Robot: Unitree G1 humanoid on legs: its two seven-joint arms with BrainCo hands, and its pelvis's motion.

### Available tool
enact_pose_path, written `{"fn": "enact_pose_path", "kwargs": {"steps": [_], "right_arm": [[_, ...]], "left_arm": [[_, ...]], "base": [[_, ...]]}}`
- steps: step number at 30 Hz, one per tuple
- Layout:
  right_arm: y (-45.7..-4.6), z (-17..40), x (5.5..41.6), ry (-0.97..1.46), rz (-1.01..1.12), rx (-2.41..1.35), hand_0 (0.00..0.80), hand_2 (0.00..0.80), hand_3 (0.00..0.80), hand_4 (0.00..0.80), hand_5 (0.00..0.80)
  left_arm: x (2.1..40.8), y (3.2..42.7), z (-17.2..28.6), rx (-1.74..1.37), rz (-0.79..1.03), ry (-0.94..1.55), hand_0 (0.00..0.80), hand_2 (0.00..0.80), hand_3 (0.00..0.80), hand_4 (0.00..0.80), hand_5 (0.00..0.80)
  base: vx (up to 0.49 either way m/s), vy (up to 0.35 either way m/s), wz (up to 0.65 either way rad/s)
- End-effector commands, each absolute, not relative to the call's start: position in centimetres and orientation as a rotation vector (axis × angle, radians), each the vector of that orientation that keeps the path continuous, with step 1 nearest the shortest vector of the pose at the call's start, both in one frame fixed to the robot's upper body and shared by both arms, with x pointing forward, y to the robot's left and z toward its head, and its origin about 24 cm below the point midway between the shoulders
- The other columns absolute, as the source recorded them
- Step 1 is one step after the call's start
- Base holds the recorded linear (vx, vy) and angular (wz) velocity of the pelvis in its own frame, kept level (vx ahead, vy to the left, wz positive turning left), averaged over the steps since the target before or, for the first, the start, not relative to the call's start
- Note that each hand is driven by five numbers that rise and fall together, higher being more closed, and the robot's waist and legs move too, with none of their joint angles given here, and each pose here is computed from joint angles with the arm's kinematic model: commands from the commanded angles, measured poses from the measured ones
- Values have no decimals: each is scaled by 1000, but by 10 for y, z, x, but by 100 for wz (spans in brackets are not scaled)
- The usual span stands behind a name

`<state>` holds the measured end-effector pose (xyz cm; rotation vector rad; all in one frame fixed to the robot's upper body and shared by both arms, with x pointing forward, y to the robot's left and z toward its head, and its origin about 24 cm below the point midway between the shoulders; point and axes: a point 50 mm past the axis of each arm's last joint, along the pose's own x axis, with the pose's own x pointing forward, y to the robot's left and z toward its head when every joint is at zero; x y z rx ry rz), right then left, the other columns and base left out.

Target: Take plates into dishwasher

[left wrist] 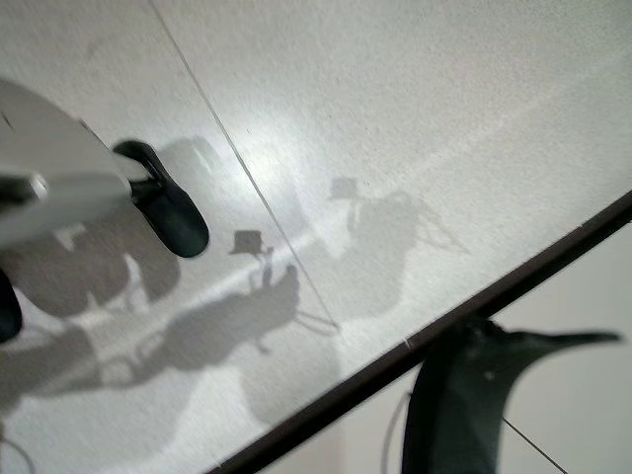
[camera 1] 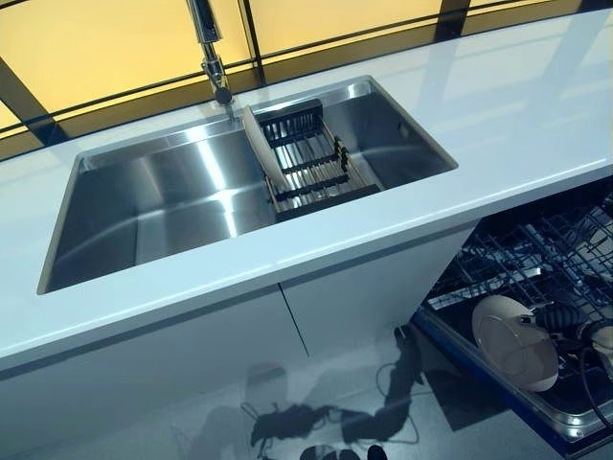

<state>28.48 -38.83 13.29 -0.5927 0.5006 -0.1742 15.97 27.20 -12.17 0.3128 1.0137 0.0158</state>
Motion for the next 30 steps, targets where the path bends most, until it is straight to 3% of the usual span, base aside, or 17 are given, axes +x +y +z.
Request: {"fn": "enact_pose_path", "kwargs": {"steps": [1, 20, 30], "right_arm": [[-384, 156, 297, 414, -198, -657, 800, 800, 800, 800, 800], [-432, 265, 261, 176, -430, -599, 800, 800, 800, 800, 800], [-433, 277, 260, 135, -449, -600, 800, 800, 800, 800, 800]], "left_arm": [[157, 269, -125, 320, 4, 1027, 0, 0, 0, 0, 0], [141, 288, -124, 381, 20, 1088, 0, 0, 0, 0, 0], [136, 291, -126, 396, 19, 1113, 0, 0, 0, 0, 0]], "base": [[0, 0, 0], [18, -5, 0], [14, -9, -1]]}}
